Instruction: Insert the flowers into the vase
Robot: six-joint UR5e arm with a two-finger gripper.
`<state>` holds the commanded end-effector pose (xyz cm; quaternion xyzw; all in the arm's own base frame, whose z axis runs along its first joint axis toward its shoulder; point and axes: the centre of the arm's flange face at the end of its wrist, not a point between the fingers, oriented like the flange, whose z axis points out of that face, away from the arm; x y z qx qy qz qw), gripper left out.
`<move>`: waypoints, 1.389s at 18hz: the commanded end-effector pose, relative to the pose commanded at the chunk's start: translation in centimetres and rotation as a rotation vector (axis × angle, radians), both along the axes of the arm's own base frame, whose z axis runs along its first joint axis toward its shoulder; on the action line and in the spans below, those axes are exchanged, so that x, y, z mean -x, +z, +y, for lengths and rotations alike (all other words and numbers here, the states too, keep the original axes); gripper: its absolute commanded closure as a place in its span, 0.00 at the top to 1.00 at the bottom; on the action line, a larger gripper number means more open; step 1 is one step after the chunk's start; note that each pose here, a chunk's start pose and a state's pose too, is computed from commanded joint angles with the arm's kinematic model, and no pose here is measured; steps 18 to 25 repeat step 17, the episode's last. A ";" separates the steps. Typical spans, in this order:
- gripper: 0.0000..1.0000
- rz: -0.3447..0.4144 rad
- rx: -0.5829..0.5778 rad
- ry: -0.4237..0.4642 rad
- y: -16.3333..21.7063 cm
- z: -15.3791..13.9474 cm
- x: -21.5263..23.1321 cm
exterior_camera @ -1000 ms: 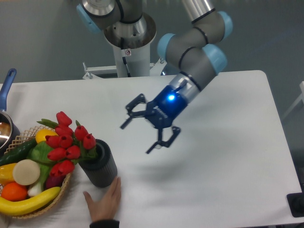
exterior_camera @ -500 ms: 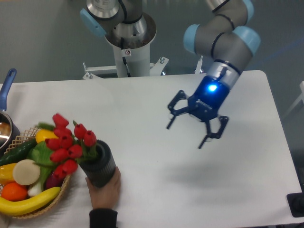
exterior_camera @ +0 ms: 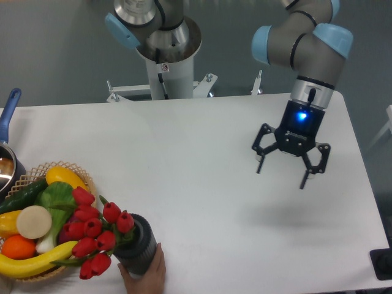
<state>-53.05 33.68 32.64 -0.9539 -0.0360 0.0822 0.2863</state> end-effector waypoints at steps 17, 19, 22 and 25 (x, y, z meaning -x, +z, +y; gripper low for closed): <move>1.00 -0.021 0.502 0.029 0.3 1.8 2.6; 1.00 -0.021 0.502 0.029 0.3 1.8 2.6; 1.00 -0.021 0.502 0.029 0.3 1.8 2.6; 1.00 -0.021 0.502 0.029 0.3 1.8 2.6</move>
